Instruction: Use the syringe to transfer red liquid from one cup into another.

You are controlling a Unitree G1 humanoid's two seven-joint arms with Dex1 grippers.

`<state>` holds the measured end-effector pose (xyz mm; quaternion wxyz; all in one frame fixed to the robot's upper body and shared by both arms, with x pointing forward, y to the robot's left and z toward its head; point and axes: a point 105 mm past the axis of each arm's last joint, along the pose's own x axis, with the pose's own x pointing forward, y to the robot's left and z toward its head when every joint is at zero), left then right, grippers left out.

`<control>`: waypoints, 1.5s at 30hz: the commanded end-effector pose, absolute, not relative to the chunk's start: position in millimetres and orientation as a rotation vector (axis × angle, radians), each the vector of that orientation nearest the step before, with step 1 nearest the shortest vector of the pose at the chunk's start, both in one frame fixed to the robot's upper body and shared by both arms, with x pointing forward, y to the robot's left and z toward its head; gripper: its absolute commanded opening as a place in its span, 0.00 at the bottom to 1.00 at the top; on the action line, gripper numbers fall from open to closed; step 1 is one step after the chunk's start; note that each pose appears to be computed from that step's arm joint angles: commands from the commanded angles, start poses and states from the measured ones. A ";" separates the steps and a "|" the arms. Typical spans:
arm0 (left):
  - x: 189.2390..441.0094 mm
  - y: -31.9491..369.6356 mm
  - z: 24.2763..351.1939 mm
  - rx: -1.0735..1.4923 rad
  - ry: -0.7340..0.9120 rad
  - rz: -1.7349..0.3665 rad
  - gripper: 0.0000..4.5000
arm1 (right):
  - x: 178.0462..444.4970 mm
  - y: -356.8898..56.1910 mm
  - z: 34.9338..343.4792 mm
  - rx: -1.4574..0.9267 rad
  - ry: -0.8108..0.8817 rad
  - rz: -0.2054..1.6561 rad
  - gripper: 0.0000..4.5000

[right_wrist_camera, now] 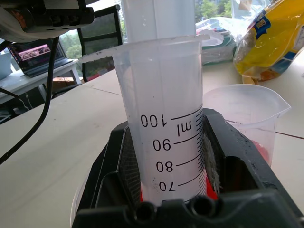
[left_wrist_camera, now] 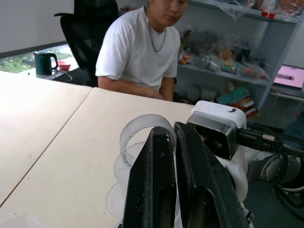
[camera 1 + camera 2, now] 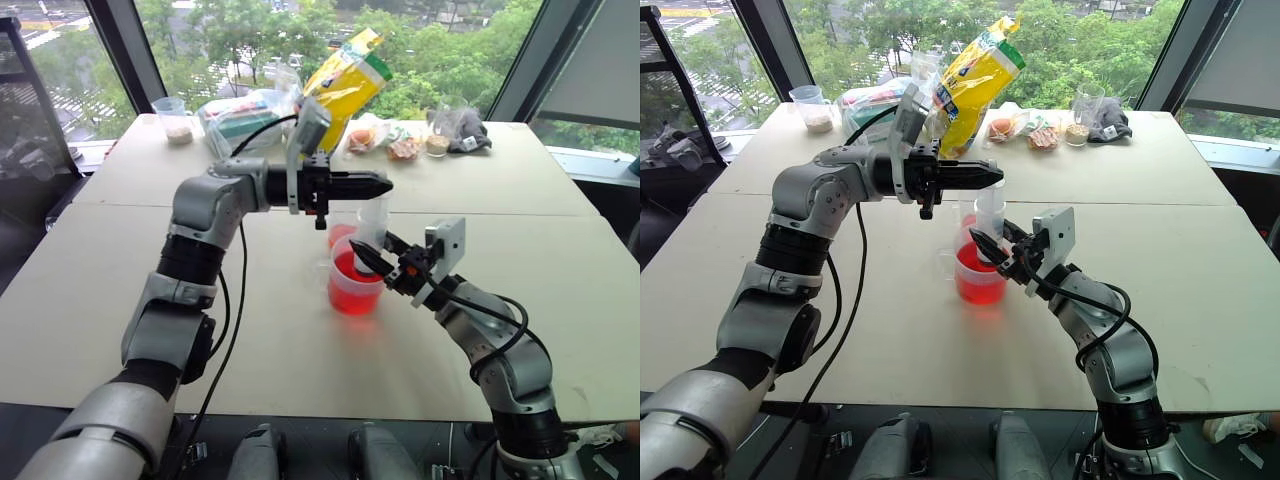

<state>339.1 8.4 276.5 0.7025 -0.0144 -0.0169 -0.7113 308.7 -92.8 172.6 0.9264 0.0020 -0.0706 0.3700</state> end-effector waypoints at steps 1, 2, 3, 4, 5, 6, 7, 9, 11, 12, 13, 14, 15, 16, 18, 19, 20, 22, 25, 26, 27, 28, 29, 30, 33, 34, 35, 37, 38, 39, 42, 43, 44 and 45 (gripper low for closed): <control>325.9 7.0 324.8 -0.010 -0.244 -1.602 0.01 | 297.2 -72.9 168.1 0.005 -0.117 0.872 0.31; 326.0 7.0 325.0 -0.011 -0.245 -1.601 0.01 | 297.3 -73.0 168.2 0.005 -0.117 0.872 0.31; 326.0 7.0 325.2 -0.011 -0.246 -1.601 0.01 | 297.1 -73.0 168.3 0.004 -0.117 0.872 0.31; 325.9 7.0 325.4 -0.012 -0.247 -1.600 0.01 | 296.9 -73.0 168.3 0.004 -0.117 0.873 0.31; 326.1 7.0 325.4 -0.012 -0.247 -1.600 0.01 | 297.2 -73.0 168.4 0.004 -0.117 0.873 0.31; 325.9 6.9 325.3 -0.013 -0.247 -1.601 0.01 | 297.2 -73.0 168.7 0.004 -0.118 0.873 0.31; 325.6 6.7 325.2 -0.013 -0.247 -1.602 0.01 | 297.0 -72.9 169.4 0.004 -0.120 0.873 0.31; 325.3 6.6 324.9 -0.015 -0.246 -1.604 0.01 | 297.4 -73.0 170.6 0.003 -0.123 0.872 0.31; 324.6 6.4 323.9 -0.014 -0.243 -1.607 0.01 | 297.8 -73.4 172.5 0.000 -0.129 0.871 0.31; 324.3 6.4 323.1 -0.014 -0.240 -1.609 0.01 | 297.9 -73.8 173.9 -0.002 -0.132 0.870 0.31; 323.9 6.3 321.4 -0.009 -0.236 -1.610 0.01 | 298.0 -74.0 175.6 -0.005 -0.137 0.870 0.31; 323.5 6.3 319.6 -0.006 -0.231 -1.613 0.01 | 297.9 -74.3 177.4 -0.006 -0.142 0.869 0.31; 323.0 6.5 316.8 -0.002 -0.220 -1.616 0.01 | 297.8 -74.7 180.0 -0.010 -0.149 0.868 0.31; 322.5 6.9 313.6 0.006 -0.209 -1.619 0.01 | 297.8 -75.1 182.7 -0.013 -0.157 0.866 0.31; 321.3 8.5 304.9 0.026 -0.184 -1.623 0.01 | 297.2 -76.3 190.4 -0.015 -0.177 0.862 0.31; 321.8 9.7 300.8 0.033 -0.171 -1.618 0.07 | 296.9 -76.9 194.6 -0.016 -0.189 0.859 0.31; 322.2 10.8 297.6 0.034 -0.160 -1.614 0.15 | 296.5 -77.5 198.0 -0.017 -0.198 0.857 0.31; 322.5 13.6 293.0 0.031 -0.142 -1.609 0.34 | 295.8 -78.7 203.5 -0.019 -0.211 0.852 0.31; 323.0 17.2 288.9 0.039 -0.128 -1.596 0.65 | 295.0 -79.8 207.2 -0.021 -0.218 0.847 0.31; 323.1 19.6 287.1 0.044 -0.121 -1.592 0.78 | 294.5 -80.4 208.5 -0.020 -0.221 0.844 0.31; 323.7 22.8 285.5 0.049 -0.113 -1.586 0.87 | 294.1 -81.0 210.2 -0.018 -0.225 0.840 0.31; 324.5 26.6 284.0 0.052 -0.105 -1.577 0.99 | 293.7 -81.9 212.1 -0.016 -0.230 0.835 0.31; 325.1 30.0 283.0 0.053 -0.099 -1.568 0.99 | 293.4 -82.5 213.8 -0.015 -0.235 0.831 0.31; 325.5 32.3 282.4 0.054 -0.095 -1.562 0.99 | 293.2 -83.0 214.9 -0.015 -0.237 0.829 0.31; 326.3 41.5 281.4 0.047 -0.079 -1.539 0.99 | 292.7 -84.9 220.1 -0.012 -0.252 0.818 0.31; 326.8 44.8 281.3 0.043 -0.074 -1.530 0.99 | 292.7 -85.4 222.1 -0.010 -0.257 0.815 0.31; 327.0 48.7 280.7 0.041 -0.066 -1.521 0.99 | 292.7 -86.0 224.3 -0.010 -0.263 0.812 0.31; 327.3 55.5 278.9 0.044 -0.052 -1.504 0.99 | 292.2 -86.7 228.0 -0.007 -0.273 0.808 0.31; 328.2 60.4 278.0 0.042 -0.045 -1.487 0.99 | 291.7 -86.8 230.6 -0.007 -0.280 0.807 0.31; 329.6 66.0 277.4 0.041 -0.039 -1.466 0.99 | 291.2 -86.6 233.5 -0.008 -0.288 0.807 0.31; 336.2 83.3 277.2 0.032 -0.032 -1.384 0.99 | 291.1 -85.5 249.3 -0.021 -0.329 0.812 0.31; 337.2 85.7 277.0 0.034 -0.032 -1.371 0.99 | 291.4 -85.5 252.6 -0.021 -0.336 0.814 0.31; 340.8 91.3 277.5 0.034 -0.037 -1.337 0.99 | 295.8 -86.4 260.2 -0.043 -0.351 0.815 0.31; 343.3 95.2 277.9 0.033 -0.041 -1.314 0.99 | 298.9 -87.2 265.5 -0.059 -0.360 0.816 0.31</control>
